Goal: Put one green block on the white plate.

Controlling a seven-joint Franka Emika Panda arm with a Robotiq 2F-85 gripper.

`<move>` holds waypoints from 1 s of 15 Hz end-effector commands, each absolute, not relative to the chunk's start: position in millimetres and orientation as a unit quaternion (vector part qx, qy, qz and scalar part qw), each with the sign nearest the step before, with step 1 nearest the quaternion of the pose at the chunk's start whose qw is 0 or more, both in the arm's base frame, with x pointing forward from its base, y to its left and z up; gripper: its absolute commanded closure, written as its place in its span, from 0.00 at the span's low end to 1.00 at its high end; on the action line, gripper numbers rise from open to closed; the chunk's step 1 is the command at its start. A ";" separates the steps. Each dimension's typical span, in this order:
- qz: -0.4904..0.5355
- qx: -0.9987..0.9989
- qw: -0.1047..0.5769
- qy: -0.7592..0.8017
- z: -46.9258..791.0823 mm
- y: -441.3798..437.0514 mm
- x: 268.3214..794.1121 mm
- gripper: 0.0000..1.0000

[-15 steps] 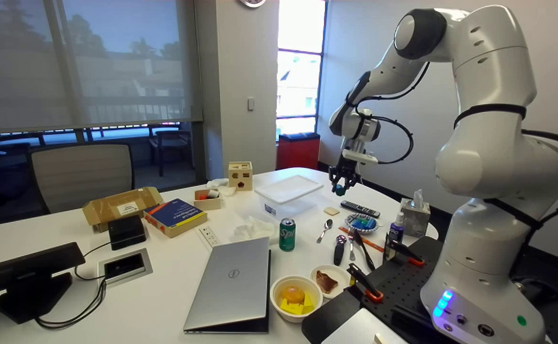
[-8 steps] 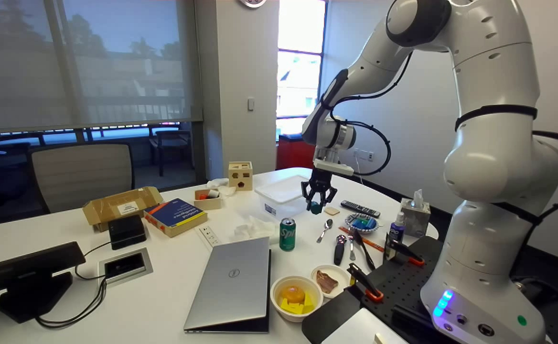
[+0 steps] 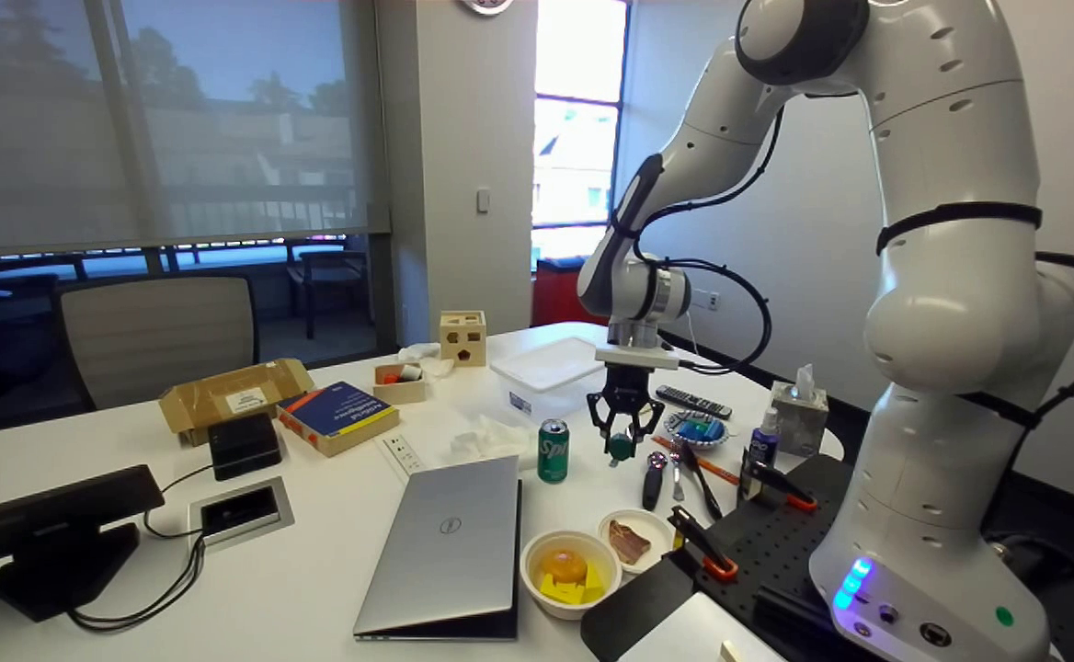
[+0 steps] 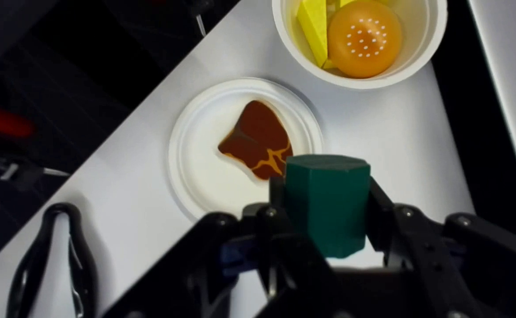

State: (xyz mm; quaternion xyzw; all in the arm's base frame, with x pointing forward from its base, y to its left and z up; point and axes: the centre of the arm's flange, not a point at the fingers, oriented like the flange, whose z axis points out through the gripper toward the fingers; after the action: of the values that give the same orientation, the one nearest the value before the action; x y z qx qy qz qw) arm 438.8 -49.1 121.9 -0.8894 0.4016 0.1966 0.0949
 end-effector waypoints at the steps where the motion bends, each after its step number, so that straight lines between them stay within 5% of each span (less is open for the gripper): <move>1: 0.195 -0.874 0.066 0.441 112.1 -62.6 423.0 0.82; 15: 0.210 -0.859 0.058 0.463 21.8 -47.4 412.1 0.82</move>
State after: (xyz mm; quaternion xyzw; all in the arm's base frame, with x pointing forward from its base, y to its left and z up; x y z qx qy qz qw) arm 408.9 -55.9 38.3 -0.8636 0.4479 0.2238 0.0596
